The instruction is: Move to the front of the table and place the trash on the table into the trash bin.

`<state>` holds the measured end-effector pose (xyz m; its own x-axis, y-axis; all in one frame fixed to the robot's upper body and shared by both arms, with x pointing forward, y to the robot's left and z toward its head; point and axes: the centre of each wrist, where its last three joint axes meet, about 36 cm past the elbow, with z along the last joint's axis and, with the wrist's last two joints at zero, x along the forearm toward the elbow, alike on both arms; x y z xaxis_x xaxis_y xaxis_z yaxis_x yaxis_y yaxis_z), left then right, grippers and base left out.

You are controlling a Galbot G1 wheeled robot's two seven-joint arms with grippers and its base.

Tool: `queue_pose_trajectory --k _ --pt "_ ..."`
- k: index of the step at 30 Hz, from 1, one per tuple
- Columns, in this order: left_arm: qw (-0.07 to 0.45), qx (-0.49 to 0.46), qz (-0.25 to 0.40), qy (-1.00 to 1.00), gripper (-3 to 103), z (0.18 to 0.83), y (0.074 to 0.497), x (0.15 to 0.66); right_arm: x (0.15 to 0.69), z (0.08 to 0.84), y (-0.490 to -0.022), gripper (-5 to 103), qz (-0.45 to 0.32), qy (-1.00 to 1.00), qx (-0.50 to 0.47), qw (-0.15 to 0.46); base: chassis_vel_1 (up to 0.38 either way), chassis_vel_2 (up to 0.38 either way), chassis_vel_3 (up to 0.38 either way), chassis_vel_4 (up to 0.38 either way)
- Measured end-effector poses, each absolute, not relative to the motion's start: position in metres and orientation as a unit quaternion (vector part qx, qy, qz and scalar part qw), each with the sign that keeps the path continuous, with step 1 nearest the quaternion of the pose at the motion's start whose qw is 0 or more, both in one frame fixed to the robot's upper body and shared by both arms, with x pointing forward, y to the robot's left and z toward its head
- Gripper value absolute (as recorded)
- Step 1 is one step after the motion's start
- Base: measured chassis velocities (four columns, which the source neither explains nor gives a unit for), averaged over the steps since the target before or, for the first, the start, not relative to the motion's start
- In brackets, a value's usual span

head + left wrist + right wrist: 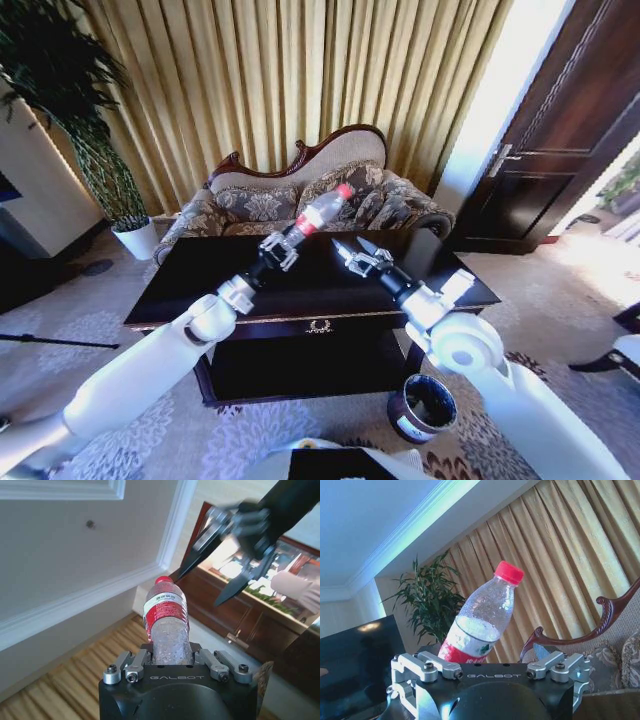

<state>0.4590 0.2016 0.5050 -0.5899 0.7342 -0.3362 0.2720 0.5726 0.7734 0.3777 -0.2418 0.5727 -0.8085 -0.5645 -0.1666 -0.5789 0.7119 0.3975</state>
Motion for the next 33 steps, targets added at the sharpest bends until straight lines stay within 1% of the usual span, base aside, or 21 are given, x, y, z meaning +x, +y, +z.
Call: queue_pose_trajectory --k 3,12,13,14,16,17,18,19,22,23,24,25,28,29,30,31,33 --pt "0.330 0.316 0.343 0.821 32 0.511 0.192 0.456 0.389 0.574 -0.243 100 0.222 0.926 -0.305 0.022 0.000 0.000 0.000 0.000" --pt "0.310 0.339 0.339 0.821 32 0.507 0.186 0.445 0.399 0.577 -0.246 100 0.219 0.925 -0.309 0.025 0.000 0.000 0.000 0.000" --pt "0.308 0.342 0.339 0.821 32 0.506 0.186 0.444 0.400 0.577 -0.246 103 0.219 0.925 -0.310 0.025 0.000 0.000 0.000 0.000" --pt "0.308 0.342 0.339 0.821 32 0.506 0.186 0.444 0.400 0.577 -0.246 103 0.219 0.925 -0.310 0.025 0.000 0.000 0.000 0.000" --pt "0.302 0.350 0.338 0.820 32 0.504 0.185 0.443 0.399 0.577 -0.245 95 0.219 0.924 -0.312 0.025 0.000 0.000 0.000 0.000" --pt "0.300 0.354 0.337 0.819 32 0.503 0.185 0.443 0.399 0.577 -0.245 95 0.219 0.924 -0.312 0.024 0.000 0.000 0.000 0.000" --pt "0.299 0.356 0.336 0.819 32 0.503 0.185 0.443 0.399 0.577 -0.245 90 0.219 0.924 -0.312 0.024 0.000 0.000 0.000 0.000" --pt "0.299 0.356 0.336 0.819 32 0.503 0.185 0.443 0.399 0.577 -0.245 90 0.219 0.924 -0.312 0.024 0.000 0.000 0.000 0.000" --pt "0.294 0.364 0.329 0.820 32 0.500 0.183 0.441 0.399 0.576 -0.246 73 0.218 0.925 -0.310 0.022 0.000 0.000 0.000 0.000" --pt "0.293 0.365 0.326 0.821 32 0.500 0.183 0.440 0.399 0.576 -0.246 73 0.217 0.925 -0.310 0.022 0.000 0.000 0.000 0.000" --pt "0.292 0.366 0.324 0.822 32 0.500 0.182 0.440 0.398 0.577 -0.246 68 0.216 0.926 -0.310 0.023 0.000 0.000 0.000 0.000" --pt "0.292 0.366 0.324 0.822 32 0.500 0.182 0.440 0.398 0.577 -0.246 68 0.216 0.926 -0.310 0.023 0.000 0.000 0.000 0.000" --pt "0.287 0.362 0.317 0.828 30 0.498 0.178 0.437 0.397 0.577 -0.247 57 0.214 0.926 -0.309 0.023 0.000 0.000 0.000 0.000" --pt "0.283 0.361 0.316 0.830 32 0.499 0.177 0.436 0.396 0.577 -0.246 53 0.214 0.926 -0.310 0.023 0.000 0.000 0.000 0.000" --pt "0.281 0.361 0.315 0.832 38 0.499 0.177 0.435 0.395 0.577 -0.246 53 0.214 0.926 -0.311 0.023 0.000 0.000 0.000 0.000" --pt "0.281 0.361 0.315 0.832 38 0.499 0.177 0.435 0.395 0.577 -0.246 53 0.214 0.926 -0.311 0.023 0.000 0.000 0.000 0.000" --pt "0.277 0.361 0.313 0.833 48 0.500 0.177 0.434 0.394 0.578 -0.246 46 0.214 0.925 -0.312 0.023 0.000 0.000 0.000 0.000"
